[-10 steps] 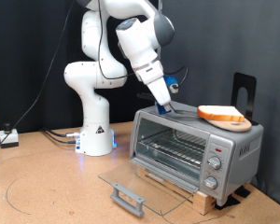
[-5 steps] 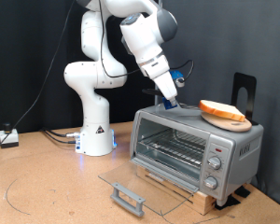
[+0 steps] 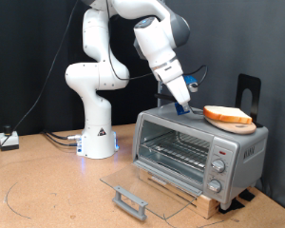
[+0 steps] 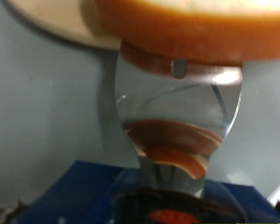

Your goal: Make a piece of toast with the oven

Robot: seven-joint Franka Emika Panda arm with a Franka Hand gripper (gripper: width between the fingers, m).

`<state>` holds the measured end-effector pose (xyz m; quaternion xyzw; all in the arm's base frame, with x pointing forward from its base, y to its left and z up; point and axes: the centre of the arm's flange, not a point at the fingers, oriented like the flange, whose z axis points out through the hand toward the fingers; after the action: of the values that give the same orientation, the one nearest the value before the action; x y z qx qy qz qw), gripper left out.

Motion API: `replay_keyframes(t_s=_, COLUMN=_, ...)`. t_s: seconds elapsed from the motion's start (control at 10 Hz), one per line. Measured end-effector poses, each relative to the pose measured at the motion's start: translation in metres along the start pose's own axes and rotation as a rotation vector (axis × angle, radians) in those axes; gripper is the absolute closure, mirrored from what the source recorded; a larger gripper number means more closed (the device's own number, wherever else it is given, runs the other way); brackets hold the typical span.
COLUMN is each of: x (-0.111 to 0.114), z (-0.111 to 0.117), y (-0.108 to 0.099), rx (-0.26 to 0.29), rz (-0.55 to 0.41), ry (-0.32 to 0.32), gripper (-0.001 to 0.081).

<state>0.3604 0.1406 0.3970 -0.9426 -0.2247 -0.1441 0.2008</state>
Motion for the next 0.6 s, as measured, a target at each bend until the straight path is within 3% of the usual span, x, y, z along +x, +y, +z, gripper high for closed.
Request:
replay_keyframes(t_s=0.4, x=0.017, z=0.019, y=-0.011, rx=0.005, rz=-0.005, ry=0.018, gripper=0.0345)
replay_keyframes(t_s=0.6, x=0.025, z=0.024, y=-0.011, rx=-0.006, rz=0.01, ry=0.072, gripper=0.0345)
